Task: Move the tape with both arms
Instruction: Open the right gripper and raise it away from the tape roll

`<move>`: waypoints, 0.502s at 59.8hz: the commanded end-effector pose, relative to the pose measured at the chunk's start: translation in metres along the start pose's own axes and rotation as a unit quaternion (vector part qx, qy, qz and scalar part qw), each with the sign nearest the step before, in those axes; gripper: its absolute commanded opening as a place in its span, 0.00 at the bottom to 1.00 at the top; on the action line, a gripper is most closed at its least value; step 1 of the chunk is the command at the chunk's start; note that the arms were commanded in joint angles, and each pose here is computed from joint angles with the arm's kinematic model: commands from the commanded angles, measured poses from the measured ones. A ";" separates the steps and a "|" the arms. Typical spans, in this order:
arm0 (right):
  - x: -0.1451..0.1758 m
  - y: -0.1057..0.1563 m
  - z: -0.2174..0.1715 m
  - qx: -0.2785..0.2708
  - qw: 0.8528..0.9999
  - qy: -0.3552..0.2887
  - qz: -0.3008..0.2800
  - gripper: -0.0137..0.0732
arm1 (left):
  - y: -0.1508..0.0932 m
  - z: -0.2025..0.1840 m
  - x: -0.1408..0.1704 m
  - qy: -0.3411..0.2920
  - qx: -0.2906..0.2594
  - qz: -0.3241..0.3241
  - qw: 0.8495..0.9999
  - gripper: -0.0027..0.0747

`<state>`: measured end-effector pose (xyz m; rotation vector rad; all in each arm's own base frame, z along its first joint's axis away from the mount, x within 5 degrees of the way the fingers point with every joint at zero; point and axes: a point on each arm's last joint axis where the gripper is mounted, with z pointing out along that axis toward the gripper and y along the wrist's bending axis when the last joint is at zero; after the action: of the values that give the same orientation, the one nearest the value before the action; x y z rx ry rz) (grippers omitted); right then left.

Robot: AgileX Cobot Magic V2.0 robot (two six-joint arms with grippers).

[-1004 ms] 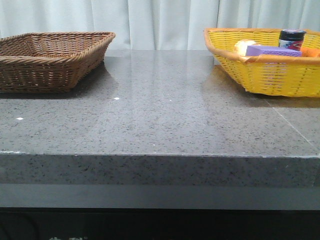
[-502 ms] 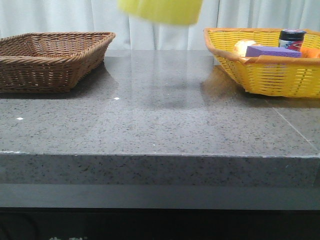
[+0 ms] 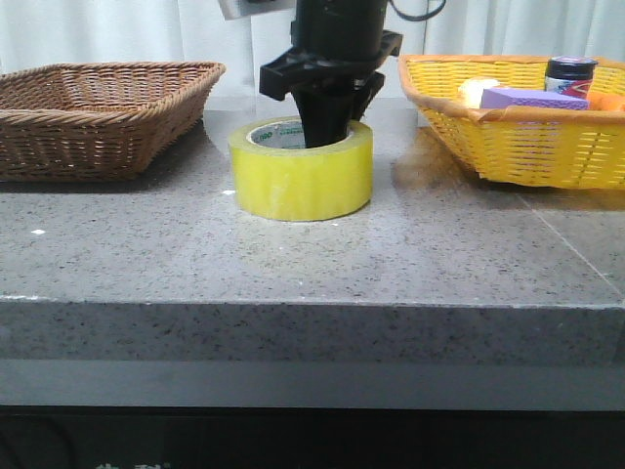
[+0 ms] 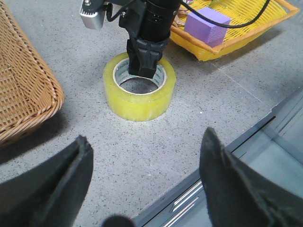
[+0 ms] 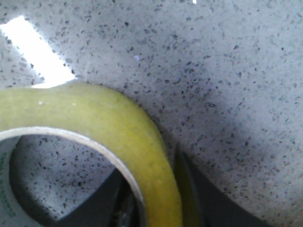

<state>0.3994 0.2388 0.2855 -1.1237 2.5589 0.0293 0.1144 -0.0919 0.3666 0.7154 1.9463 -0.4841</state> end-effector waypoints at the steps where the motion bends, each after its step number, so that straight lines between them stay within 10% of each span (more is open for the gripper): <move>1: -0.005 -0.005 -0.044 0.024 0.998 -0.066 0.003 0.44 | -0.001 -0.006 -0.016 -0.051 0.001 -0.006 0.999 0.64; 12: -0.009 -0.007 -0.058 0.031 0.995 -0.090 0.013 0.67 | -0.001 -0.006 -0.016 -0.051 0.001 -0.006 0.999 0.64; 30: -0.006 0.001 -0.139 0.003 0.979 -0.204 0.031 0.67 | -0.001 -0.006 -0.016 -0.051 0.001 -0.006 0.999 0.64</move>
<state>0.3861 0.2357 0.3515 -1.0132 2.4039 0.1488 0.1144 -0.0919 0.3666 0.7154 1.9463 -0.4841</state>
